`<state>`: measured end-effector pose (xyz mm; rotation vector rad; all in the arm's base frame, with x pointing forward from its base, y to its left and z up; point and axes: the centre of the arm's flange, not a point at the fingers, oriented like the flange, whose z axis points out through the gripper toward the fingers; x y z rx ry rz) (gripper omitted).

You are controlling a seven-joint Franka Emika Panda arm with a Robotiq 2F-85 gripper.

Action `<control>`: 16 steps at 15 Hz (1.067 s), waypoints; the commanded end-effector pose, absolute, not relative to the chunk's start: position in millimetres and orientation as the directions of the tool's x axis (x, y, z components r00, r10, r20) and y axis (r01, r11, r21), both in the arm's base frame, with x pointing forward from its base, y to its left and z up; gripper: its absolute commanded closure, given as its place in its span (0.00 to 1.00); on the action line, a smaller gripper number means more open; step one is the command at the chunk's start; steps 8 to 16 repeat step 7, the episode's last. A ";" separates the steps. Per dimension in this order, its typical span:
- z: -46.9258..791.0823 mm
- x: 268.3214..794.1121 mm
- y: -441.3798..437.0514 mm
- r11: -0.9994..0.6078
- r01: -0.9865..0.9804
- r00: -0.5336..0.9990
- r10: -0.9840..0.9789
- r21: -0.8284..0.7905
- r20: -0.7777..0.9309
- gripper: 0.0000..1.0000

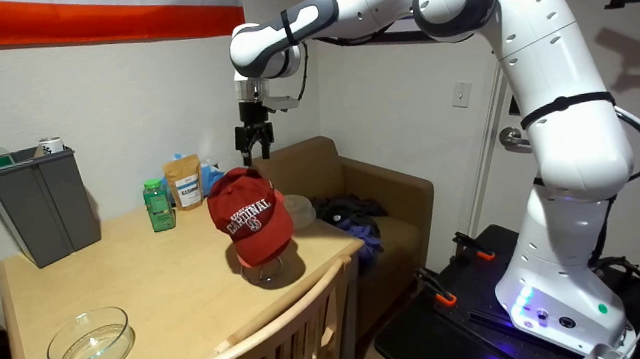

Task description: Put the red cap on top of the orange cap

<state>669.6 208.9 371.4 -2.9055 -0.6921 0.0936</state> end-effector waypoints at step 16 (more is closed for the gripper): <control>420.1 647.2 251.1 -0.842 0.518 0.853 0.521 -0.153 0.024 0.00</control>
